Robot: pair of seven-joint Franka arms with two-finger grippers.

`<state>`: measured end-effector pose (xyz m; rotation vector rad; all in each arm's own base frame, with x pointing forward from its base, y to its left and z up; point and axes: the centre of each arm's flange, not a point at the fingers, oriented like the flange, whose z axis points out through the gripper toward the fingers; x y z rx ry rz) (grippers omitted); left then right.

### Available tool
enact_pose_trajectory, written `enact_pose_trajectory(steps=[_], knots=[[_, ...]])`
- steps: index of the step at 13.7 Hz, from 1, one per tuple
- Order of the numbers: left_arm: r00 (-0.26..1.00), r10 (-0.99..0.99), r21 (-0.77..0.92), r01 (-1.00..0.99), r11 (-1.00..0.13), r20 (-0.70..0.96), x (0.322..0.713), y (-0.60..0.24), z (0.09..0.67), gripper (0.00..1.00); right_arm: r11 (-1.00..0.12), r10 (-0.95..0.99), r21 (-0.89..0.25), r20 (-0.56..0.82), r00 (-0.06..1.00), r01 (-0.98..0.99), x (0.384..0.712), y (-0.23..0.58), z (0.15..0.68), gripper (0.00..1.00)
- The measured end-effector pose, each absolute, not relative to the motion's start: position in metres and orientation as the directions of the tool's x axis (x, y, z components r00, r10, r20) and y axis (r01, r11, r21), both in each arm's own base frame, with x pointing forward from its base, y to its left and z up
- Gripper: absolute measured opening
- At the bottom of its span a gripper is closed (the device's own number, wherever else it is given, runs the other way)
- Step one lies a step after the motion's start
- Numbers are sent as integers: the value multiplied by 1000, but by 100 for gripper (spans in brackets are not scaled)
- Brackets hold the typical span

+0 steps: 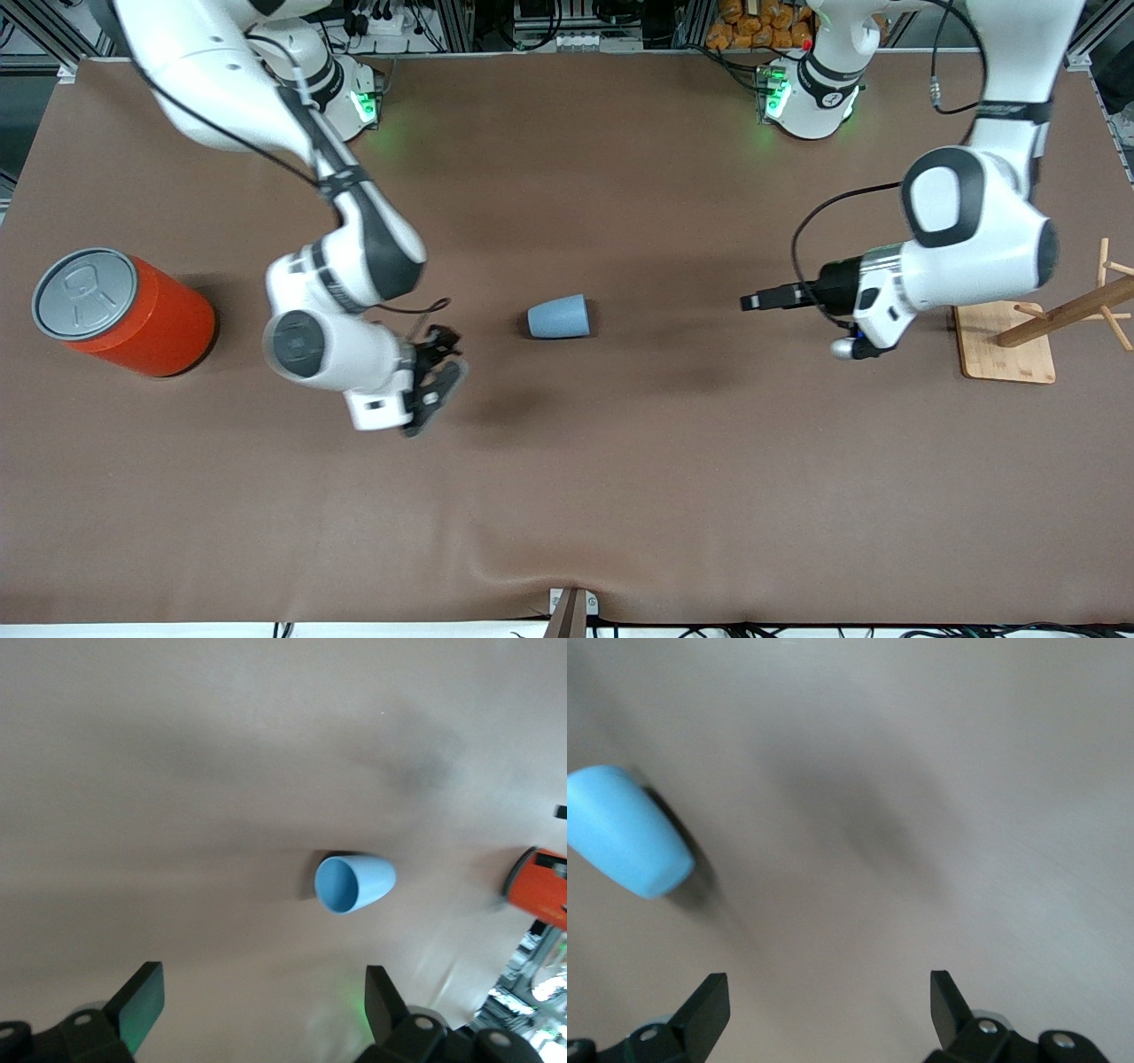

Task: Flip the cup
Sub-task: 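Retract the right gripper to rest while the left gripper reaches the cup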

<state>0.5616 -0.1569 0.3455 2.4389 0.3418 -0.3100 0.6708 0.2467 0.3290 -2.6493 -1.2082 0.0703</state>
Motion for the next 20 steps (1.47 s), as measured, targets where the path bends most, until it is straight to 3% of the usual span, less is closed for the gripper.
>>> enact_pose_trajectory(steps=[5, 9, 11, 14, 20], knots=[[890, 235, 614, 442, -654, -391, 545, -202, 296, 100, -729, 666, -235, -30, 745, 643, 670, 126, 421, 100], [861, 271, 626, 502, -597, -431, 525, -245, 272, 100, -808, 583, -166, -80, 809, 566, 634, 80, 516, 100], [856, 279, 646, 512, -566, -434, 517, -264, 263, 95, -862, 502, -130, -95, 860, 489, 611, 66, 556, 100], [871, 297, 680, 491, -544, -392, 507, -284, 243, 83, -951, 305, -93, -131, 943, 294, 580, 44, 596, 100], [882, 325, 769, 461, -442, -341, 489, -298, 203, 79, -989, 106, -116, -101, 989, 94, 554, -7, 638, 100]])
